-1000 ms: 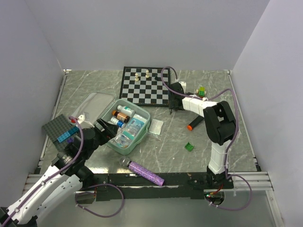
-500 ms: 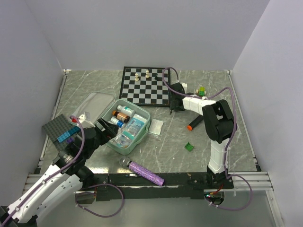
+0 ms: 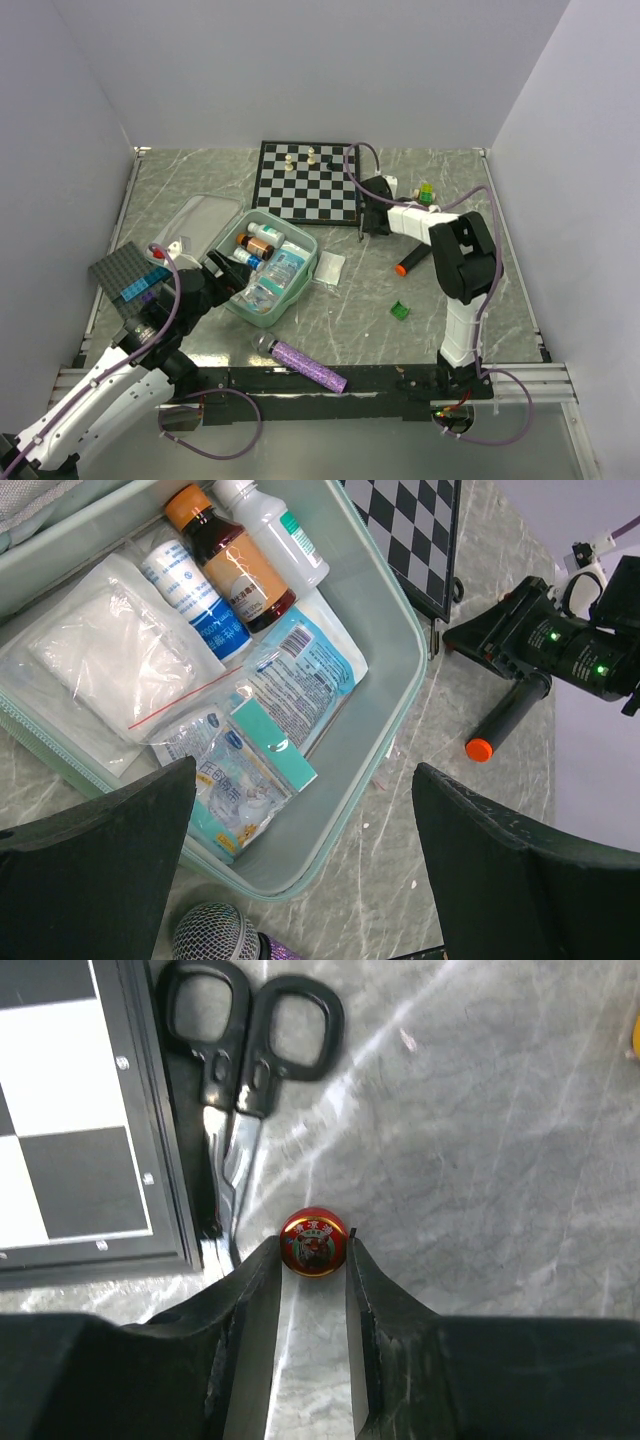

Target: Organize the medicine kit

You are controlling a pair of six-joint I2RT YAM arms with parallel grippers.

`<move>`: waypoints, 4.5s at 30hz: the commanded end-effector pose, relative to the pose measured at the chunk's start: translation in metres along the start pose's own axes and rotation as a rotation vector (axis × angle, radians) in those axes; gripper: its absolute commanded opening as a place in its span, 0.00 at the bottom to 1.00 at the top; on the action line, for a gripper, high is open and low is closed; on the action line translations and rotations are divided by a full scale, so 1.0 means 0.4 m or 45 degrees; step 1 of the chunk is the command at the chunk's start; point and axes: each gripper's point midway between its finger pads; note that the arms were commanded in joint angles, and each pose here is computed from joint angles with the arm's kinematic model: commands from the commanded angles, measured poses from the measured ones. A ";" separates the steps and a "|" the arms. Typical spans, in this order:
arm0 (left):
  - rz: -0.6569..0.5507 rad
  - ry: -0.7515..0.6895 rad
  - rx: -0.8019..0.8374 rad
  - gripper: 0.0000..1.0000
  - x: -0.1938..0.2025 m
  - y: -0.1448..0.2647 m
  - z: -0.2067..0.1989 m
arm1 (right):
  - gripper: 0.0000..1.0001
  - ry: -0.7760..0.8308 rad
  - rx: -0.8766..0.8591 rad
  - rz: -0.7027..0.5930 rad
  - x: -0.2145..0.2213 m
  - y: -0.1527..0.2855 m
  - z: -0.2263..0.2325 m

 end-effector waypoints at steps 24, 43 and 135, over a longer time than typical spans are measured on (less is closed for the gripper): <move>-0.135 0.093 0.048 0.92 -0.068 0.061 -0.005 | 0.14 0.628 -0.819 -0.051 0.274 0.504 0.596; -0.127 0.071 0.048 0.93 -0.062 0.059 -0.003 | 0.46 0.643 -0.640 0.000 0.271 0.401 0.617; 0.006 0.094 0.143 0.91 0.010 0.018 -0.038 | 0.26 0.203 -0.065 0.317 0.403 0.304 -0.044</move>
Point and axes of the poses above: each gripper's point midway between its finger pads, its own y axis back along the fingers, its own z axis along the line the jaws close on, x = y × z, and after that the axes turned 10 degrees about -y, right-handed
